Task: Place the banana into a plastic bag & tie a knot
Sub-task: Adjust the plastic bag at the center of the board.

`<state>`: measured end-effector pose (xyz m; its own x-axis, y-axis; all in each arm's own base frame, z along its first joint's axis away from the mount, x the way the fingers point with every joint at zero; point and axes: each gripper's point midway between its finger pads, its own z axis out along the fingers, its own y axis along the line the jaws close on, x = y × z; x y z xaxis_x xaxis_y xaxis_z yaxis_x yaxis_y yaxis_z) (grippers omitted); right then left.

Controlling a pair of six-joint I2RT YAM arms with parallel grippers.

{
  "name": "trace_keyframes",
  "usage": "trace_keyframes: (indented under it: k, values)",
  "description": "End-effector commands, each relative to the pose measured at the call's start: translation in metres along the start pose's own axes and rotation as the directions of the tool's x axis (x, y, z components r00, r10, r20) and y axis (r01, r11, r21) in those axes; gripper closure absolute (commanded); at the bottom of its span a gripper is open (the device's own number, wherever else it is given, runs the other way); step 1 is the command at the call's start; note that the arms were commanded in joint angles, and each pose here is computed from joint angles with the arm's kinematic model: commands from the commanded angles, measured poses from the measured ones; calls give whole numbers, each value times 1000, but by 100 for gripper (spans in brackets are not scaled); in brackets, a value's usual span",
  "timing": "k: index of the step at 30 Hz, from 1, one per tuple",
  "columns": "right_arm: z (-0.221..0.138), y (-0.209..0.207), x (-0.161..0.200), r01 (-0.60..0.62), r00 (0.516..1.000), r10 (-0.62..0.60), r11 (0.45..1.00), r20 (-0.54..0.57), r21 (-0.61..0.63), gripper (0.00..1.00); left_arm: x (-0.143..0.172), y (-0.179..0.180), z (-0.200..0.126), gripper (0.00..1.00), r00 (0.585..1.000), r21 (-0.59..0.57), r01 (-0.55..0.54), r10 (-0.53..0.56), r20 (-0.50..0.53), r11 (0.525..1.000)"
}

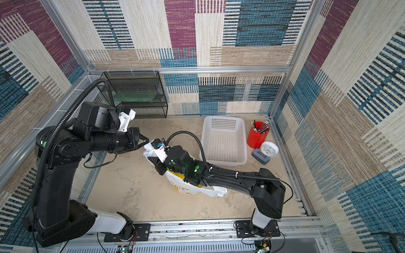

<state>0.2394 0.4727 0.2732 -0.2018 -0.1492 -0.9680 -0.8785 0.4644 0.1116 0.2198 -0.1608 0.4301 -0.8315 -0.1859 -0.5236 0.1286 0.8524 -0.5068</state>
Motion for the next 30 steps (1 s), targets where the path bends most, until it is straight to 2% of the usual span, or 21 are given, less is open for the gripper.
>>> trace_keyframes:
  k: [1,6,10,13,15,18,21,26,30]
  values:
    - [-1,7,4,-33,999,34,998,8,-56,73,-8,1,-5,100,998,-6,41,-40,54,999]
    - [-2,15,4,-30,1000,29,994,-6,-104,86,-9,6,-5,100,997,-27,48,-47,62,998]
    - [-5,21,8,-13,1000,10,990,-23,-140,90,-11,12,-9,100,995,-56,57,-52,90,997]
    - [-8,25,11,15,999,-23,986,-46,-167,90,-12,19,-13,100,993,-88,61,-51,110,994]
    - [-11,25,10,39,997,-49,986,-55,-164,83,-10,26,-17,100,991,-116,68,-53,122,991]
    - [-20,20,-2,58,996,-66,989,-56,-138,50,-7,33,-19,100,990,-141,70,-51,129,988]
    - [-38,15,-21,58,998,-60,994,-21,-94,31,-4,33,-15,100,993,-141,61,-46,105,988]
    - [-92,2,-58,36,999,-36,999,23,18,15,-2,35,-12,100,994,-152,54,-39,97,987]
    - [-150,-8,-69,8,1000,-9,995,10,95,13,-3,35,-10,100,995,-158,44,-29,91,987]
